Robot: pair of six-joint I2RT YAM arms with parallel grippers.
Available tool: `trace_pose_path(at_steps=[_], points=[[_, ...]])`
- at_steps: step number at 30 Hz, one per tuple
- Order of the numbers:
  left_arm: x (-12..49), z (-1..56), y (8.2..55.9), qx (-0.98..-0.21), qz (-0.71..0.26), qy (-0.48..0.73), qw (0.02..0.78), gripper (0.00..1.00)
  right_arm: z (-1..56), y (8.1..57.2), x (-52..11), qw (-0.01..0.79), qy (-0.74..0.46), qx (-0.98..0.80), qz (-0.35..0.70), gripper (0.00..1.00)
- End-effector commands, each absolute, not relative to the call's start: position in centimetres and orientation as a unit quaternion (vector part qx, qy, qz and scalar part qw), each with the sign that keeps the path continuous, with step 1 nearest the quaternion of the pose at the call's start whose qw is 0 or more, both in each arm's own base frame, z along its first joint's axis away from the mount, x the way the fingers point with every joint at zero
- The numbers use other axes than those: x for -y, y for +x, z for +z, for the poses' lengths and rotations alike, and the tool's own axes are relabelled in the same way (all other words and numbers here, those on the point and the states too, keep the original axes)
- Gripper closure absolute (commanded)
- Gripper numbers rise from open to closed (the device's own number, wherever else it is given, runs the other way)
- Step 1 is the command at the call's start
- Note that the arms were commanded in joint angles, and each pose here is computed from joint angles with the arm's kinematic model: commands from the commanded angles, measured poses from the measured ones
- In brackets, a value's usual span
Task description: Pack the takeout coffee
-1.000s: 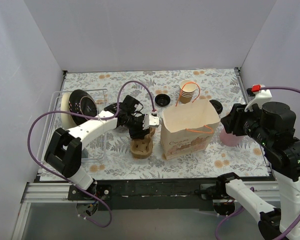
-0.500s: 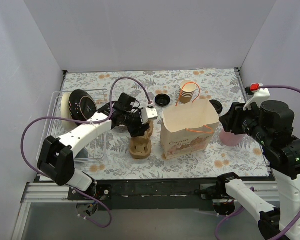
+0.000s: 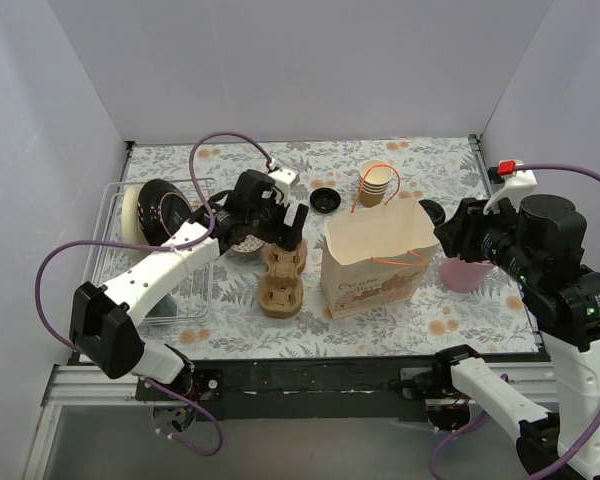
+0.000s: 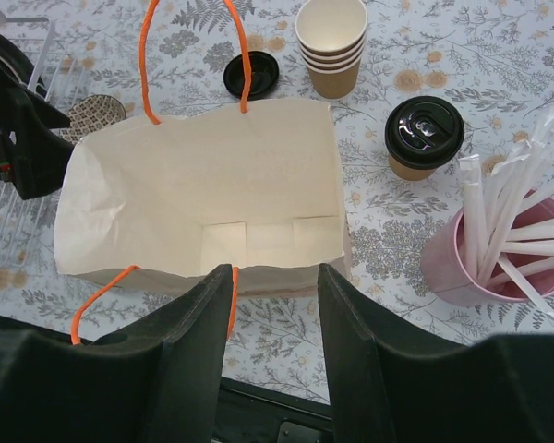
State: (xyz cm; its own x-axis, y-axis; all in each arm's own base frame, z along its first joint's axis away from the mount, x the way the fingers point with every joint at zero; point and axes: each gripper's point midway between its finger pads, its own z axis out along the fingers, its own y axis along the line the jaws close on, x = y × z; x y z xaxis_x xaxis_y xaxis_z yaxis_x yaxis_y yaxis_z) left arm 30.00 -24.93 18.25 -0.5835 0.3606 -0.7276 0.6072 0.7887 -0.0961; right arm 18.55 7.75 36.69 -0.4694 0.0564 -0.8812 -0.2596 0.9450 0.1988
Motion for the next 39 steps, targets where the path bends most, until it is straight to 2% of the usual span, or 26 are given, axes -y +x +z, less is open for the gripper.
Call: trace_pose_path(at_steps=[1,5,6,7,10,12,13,17,21,31,39], points=[[24.2,23.7,30.6,-0.890,-0.186,0.137,0.393,0.02,37.7,19.4,-8.3,0.533,-0.072,-0.827,0.162,0.50],[24.9,24.9,30.7,-0.901,-0.224,0.048,0.367,0.02,37.9,19.5,-8.4,0.536,-0.071,-0.825,0.164,0.50],[24.8,24.4,30.2,-0.914,-0.225,-0.003,0.337,0.04,38.0,19.5,-8.3,0.537,-0.070,-0.824,0.164,0.51],[24.7,24.5,30.2,-0.918,-0.223,-0.029,0.327,0.21,38.1,19.6,-8.4,0.538,-0.069,-0.824,0.165,0.50],[24.5,21.8,28.5,-0.940,-0.208,-0.112,0.247,0.39,38.2,19.5,-8.4,0.540,-0.065,-0.822,0.169,0.51],[24.4,20.1,27.1,-0.950,-0.195,-0.141,0.201,0.47,38.2,19.4,-8.5,0.542,-0.064,-0.820,0.172,0.51],[24.5,19.6,26.8,-0.947,-0.194,-0.178,0.183,0.47,38.1,19.6,-8.5,0.542,-0.065,-0.821,0.171,0.51],[25.2,18.8,26.2,-0.947,-0.192,-0.187,0.176,0.53,38.1,19.7,-8.5,0.544,-0.062,-0.819,0.173,0.51],[24.8,16.6,26.2,-0.962,-0.128,-0.171,0.169,0.55,38.2,19.9,-8.6,0.545,-0.058,-0.818,0.176,0.52],[25.2,12.6,24.7,-0.981,-0.062,-0.131,0.130,0.52,37.9,19.3,-8.3,0.543,-0.052,-0.820,0.175,0.52],[24.7,11.9,25.8,-0.987,-0.024,-0.075,0.140,0.51,37.8,19.4,-8.4,0.540,-0.052,-0.821,0.174,0.52]])
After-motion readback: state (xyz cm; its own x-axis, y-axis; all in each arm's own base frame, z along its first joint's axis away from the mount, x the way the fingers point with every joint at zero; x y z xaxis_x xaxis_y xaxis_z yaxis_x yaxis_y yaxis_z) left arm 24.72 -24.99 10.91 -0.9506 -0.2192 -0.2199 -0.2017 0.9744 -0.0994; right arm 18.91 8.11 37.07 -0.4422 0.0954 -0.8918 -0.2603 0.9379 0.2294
